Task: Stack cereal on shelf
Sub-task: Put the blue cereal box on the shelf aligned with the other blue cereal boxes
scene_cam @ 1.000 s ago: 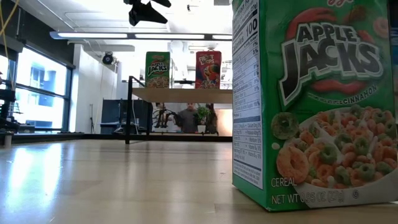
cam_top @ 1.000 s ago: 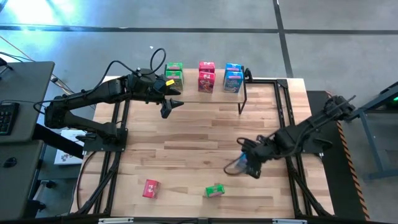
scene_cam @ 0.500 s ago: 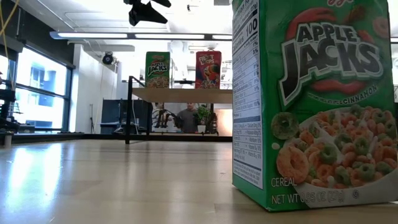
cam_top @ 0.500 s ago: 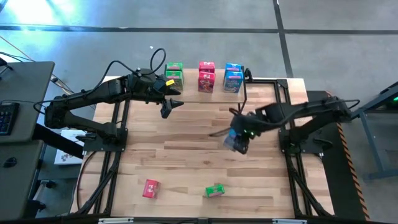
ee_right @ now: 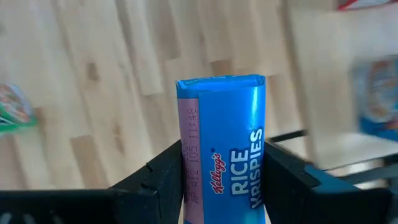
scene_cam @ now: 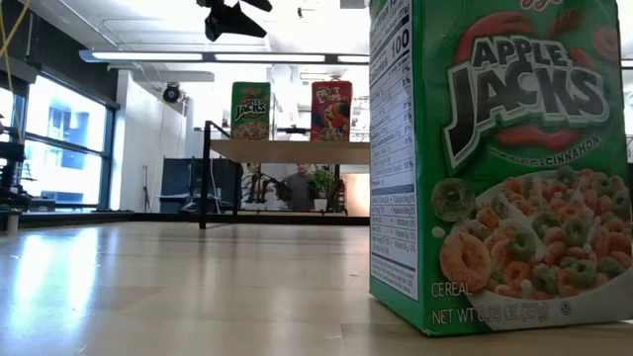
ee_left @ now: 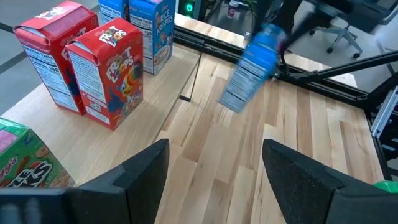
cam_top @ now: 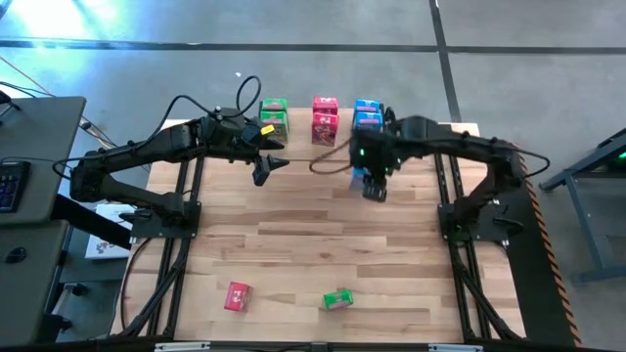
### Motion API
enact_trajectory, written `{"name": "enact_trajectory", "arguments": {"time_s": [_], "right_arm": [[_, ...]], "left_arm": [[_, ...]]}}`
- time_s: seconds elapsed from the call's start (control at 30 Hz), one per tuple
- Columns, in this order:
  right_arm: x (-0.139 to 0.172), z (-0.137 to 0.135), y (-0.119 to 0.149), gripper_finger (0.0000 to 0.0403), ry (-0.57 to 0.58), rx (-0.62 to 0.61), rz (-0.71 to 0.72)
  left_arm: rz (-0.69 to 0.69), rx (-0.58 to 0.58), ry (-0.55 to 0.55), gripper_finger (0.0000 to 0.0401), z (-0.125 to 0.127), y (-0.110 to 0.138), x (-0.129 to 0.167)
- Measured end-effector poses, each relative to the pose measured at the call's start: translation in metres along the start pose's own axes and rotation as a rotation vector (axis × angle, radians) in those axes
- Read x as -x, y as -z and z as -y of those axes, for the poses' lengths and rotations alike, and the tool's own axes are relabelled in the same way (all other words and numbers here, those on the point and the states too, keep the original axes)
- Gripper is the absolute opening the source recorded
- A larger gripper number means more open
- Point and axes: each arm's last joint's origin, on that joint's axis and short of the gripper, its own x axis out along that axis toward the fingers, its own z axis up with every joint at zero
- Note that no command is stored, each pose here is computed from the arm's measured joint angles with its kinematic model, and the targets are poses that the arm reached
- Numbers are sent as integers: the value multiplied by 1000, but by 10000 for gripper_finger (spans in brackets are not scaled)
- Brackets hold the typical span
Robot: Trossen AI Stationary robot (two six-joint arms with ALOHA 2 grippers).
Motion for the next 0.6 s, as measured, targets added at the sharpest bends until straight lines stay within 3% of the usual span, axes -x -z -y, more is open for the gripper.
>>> {"name": "enact_trajectory", "arguments": {"time_s": [0.27,0.6], "right_arm": [[4,43,-3,169,42,99,5],[4,77,-2,169,97,179,18]], "left_arm": [[0,0,0,248,0,0,0],[0,0,0,248,0,0,0]]}}
